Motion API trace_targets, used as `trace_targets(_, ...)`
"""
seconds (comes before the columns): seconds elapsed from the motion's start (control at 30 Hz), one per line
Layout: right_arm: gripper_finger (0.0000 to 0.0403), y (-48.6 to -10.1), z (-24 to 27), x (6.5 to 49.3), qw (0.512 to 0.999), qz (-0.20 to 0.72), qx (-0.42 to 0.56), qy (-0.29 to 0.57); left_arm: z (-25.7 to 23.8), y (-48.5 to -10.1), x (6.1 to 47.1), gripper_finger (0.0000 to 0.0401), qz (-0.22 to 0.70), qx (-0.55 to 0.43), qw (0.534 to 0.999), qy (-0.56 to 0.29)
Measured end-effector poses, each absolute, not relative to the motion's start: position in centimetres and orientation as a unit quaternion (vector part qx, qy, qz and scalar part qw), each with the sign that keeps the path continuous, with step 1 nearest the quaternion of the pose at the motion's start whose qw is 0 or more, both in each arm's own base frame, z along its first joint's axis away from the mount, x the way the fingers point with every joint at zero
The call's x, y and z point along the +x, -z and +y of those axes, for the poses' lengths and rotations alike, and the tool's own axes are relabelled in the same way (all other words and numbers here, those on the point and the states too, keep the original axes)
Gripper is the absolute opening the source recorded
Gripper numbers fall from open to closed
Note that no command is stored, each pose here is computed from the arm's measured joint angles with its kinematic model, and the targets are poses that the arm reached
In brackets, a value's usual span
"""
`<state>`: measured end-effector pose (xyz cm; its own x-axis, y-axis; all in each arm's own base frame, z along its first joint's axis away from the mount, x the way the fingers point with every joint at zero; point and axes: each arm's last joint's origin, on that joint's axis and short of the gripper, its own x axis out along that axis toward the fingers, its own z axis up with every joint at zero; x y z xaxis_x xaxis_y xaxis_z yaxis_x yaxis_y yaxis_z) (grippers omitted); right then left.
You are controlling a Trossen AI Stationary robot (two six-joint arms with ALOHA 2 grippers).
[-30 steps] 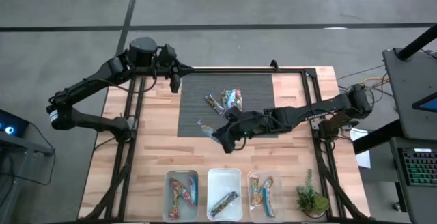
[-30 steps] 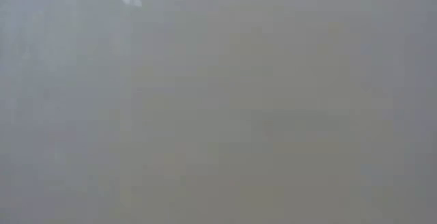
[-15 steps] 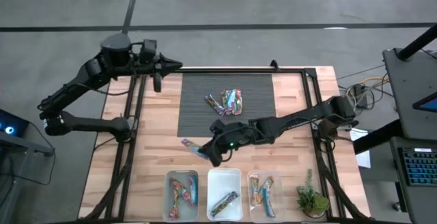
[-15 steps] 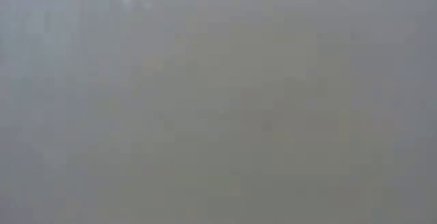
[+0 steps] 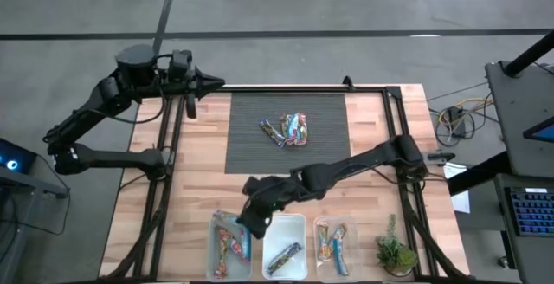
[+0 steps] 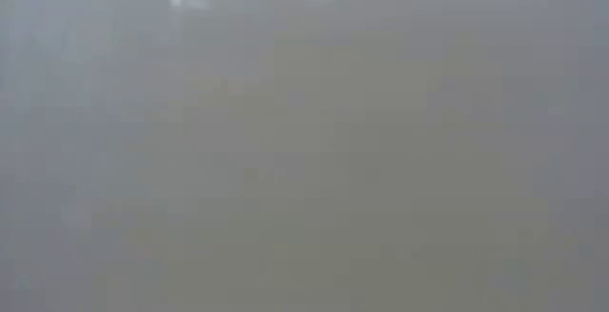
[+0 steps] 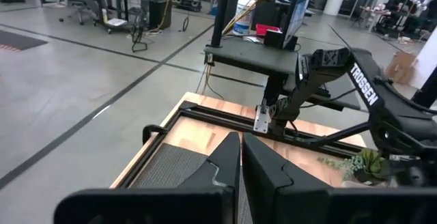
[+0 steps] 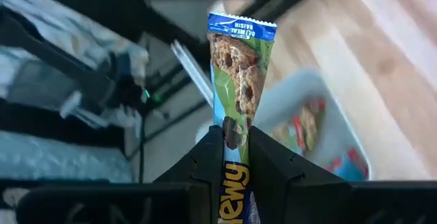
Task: Pick and place Granola Bars by type
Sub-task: Put the right blue granola bar into the white bin
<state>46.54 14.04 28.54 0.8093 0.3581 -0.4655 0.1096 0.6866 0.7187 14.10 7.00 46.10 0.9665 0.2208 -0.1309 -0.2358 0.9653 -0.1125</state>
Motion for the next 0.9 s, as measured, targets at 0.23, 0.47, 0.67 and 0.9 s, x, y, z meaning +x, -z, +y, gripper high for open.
trace_targets(0.23,0.0054,-30.0,14.8,45.3,0.853,0.377,0.36,-0.015,7.0,-46.0,14.1,0.0,0.063,-0.066,0.99,-0.11)
trace_targets(0.47,0.0054,-31.2,15.6,43.2,0.818,0.431,0.375,0.065,7.0,-45.9,14.2,0.0,0.065,-0.067,0.99,-0.11)
trace_targets(0.67,0.0054,-31.0,17.4,42.3,0.796,0.438,0.409,0.093,7.0,-45.8,14.3,0.0,0.066,-0.073,0.989,-0.111)
trace_targets(0.9,0.0054,-30.6,19.4,41.1,0.776,0.428,0.438,0.152,7.1,-45.8,14.4,0.0,0.067,-0.083,0.988,-0.112)
